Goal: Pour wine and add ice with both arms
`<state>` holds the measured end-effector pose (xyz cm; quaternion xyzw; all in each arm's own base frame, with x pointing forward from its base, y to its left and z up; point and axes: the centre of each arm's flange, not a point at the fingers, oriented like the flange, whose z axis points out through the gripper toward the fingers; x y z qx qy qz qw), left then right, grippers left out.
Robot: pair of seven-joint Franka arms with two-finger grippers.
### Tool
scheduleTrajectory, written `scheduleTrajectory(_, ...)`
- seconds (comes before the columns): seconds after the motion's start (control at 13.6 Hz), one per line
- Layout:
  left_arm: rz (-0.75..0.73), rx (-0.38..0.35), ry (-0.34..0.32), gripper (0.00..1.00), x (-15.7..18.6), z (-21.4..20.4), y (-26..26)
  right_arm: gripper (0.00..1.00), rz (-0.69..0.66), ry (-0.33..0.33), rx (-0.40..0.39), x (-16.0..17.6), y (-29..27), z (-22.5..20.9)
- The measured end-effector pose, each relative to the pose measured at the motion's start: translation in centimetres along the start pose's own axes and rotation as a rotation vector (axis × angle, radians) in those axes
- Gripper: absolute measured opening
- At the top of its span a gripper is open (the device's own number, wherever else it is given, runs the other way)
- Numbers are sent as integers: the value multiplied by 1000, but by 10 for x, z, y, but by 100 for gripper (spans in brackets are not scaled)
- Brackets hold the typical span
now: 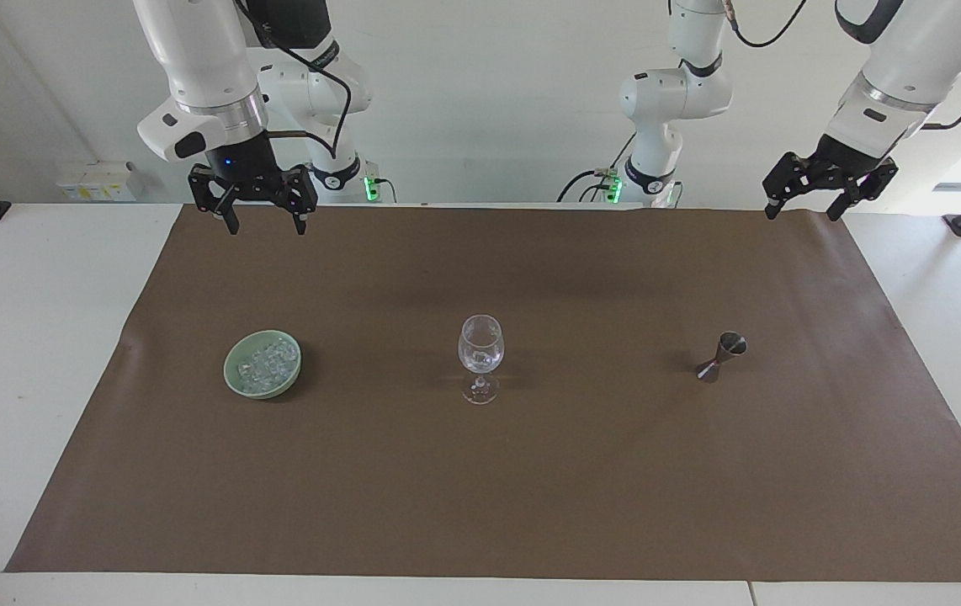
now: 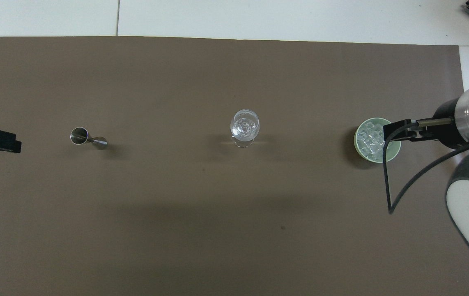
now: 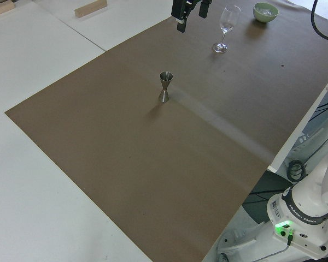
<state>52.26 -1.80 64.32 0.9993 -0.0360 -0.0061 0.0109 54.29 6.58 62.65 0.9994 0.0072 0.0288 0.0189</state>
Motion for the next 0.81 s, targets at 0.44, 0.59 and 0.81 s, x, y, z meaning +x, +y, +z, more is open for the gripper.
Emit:
scheduleTrajectory(0.44, -6, 1, 3, 100, -15, -16, -2, 100, -4, -2, 0, 0, -2, 0)
scheduleTrajectory(0.59, -10, 1, 13, 100, -19, -20, -4, 100, -4, -4, 0, -1, -2, 1)
scheduleTrajectory(0.81, -2, 2, 15, 100, -19, -21, 0, 100, -4, -5, -1, -1, -2, 1)
